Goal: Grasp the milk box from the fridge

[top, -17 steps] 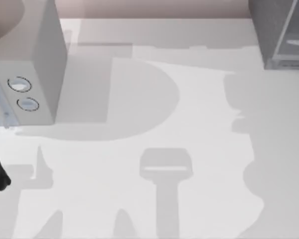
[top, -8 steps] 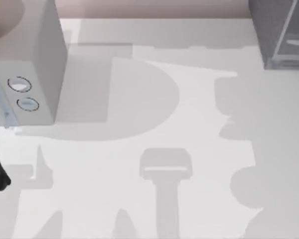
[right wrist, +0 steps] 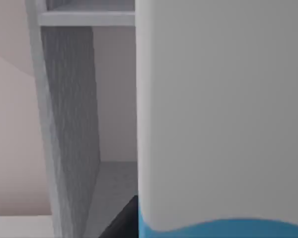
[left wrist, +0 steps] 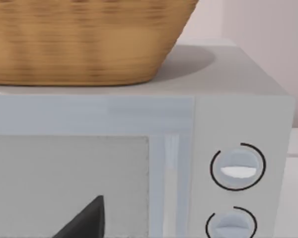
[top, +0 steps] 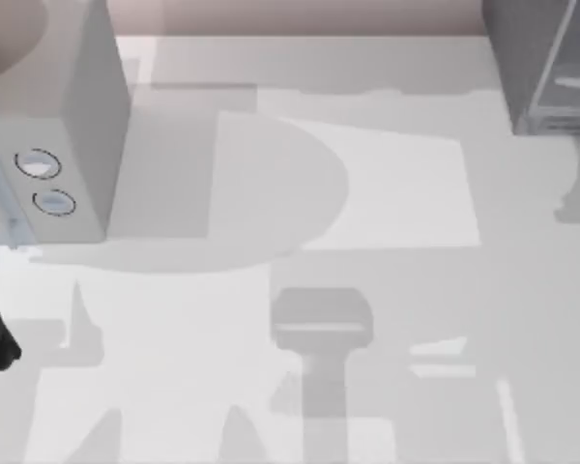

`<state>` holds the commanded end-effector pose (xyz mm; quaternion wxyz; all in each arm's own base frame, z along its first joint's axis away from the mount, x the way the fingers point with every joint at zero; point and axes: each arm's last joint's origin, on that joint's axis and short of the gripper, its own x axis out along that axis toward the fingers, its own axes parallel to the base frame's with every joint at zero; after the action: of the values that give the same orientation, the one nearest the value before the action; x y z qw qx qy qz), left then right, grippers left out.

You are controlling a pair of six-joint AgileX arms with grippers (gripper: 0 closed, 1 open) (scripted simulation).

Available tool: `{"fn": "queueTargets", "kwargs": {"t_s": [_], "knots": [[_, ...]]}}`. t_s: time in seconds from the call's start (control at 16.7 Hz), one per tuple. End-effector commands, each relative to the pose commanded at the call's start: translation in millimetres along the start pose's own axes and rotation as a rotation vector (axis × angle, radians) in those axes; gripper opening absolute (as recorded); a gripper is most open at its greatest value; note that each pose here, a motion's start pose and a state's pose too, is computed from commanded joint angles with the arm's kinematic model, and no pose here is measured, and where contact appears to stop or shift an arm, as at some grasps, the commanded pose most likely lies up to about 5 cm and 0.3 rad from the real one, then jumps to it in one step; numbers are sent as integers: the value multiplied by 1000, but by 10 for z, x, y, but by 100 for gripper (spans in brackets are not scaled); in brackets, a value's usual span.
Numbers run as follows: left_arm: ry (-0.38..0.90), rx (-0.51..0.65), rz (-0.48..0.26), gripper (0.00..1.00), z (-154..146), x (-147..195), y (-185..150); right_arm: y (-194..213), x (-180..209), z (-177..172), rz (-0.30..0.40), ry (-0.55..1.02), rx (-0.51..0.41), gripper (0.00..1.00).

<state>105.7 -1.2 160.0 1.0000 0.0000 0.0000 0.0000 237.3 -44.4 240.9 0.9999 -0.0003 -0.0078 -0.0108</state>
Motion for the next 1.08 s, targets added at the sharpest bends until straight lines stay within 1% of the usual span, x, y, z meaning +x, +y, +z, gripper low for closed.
{"fn": "queueTargets", "kwargs": {"t_s": [0.18, 0.36, 0.48, 0.66, 0.78, 1.08], "knots": [[0, 0, 0, 100, 0, 0, 0, 183, -558, -9, 1, -18, 1, 0], [0, 0, 0, 100, 0, 0, 0, 299, -989, -218, 6, -23, 4, 0], [0, 0, 0, 100, 0, 0, 0, 345, -1165, -404, 11, -16, 5, 0], [0, 0, 0, 100, 0, 0, 0, 384, -1294, -649, 17, 3, 4, 0], [0, 0, 0, 100, 0, 0, 0, 398, -1327, -747, 20, 11, 2, 0], [0, 0, 0, 100, 0, 0, 0, 404, -1337, -788, 22, 16, 1, 0]]}}
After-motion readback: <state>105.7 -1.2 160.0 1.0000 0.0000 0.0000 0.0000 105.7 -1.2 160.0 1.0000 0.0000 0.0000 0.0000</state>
